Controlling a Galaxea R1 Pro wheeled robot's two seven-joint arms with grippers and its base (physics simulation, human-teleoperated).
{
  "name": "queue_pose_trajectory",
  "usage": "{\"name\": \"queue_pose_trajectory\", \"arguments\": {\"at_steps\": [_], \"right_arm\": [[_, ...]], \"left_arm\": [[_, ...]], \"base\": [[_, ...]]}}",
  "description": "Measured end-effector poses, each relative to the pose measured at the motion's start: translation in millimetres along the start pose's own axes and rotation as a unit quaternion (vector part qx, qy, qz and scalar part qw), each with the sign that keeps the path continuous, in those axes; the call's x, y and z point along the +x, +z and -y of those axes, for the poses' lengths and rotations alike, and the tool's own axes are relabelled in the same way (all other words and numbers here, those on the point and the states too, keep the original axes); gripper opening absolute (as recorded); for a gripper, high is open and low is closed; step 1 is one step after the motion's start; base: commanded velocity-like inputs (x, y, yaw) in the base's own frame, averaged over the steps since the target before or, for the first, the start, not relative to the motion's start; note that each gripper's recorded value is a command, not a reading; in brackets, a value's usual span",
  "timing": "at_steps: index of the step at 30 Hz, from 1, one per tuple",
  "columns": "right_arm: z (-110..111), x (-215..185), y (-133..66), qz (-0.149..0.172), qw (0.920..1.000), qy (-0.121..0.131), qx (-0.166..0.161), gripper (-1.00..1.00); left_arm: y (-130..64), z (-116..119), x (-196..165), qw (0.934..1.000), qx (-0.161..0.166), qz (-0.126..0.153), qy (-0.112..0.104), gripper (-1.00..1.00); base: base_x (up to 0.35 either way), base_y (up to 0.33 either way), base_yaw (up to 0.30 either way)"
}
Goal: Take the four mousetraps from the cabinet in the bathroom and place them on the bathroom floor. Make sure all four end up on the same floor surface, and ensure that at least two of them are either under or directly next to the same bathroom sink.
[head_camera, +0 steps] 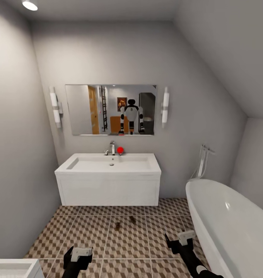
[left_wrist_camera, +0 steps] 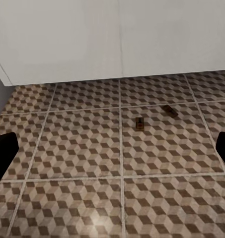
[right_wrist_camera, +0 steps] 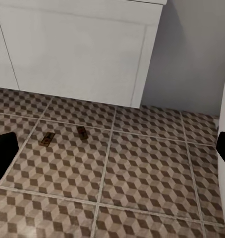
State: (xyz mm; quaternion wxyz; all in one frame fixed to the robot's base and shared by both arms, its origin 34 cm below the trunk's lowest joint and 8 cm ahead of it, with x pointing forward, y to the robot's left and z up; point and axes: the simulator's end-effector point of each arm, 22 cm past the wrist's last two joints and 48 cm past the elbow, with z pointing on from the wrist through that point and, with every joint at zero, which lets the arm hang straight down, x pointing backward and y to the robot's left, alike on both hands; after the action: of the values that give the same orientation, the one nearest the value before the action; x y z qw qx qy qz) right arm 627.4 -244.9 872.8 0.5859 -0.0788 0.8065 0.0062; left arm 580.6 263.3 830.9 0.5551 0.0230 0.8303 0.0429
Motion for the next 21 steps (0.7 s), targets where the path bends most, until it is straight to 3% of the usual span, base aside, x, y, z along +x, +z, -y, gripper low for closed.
{"name": "queue_pose_trajectory", "arguments": {"at_steps": [21], "right_arm": [[-4.7,14.6,1.2,-0.013,0.9999,0.003,-0.003,1.0]], "left_arm": [[-0.2,1.5,15.3,0.9999,0.002,-0.015,0.001,1.0]], "base": [[0.0,0.0,0.0]]}}
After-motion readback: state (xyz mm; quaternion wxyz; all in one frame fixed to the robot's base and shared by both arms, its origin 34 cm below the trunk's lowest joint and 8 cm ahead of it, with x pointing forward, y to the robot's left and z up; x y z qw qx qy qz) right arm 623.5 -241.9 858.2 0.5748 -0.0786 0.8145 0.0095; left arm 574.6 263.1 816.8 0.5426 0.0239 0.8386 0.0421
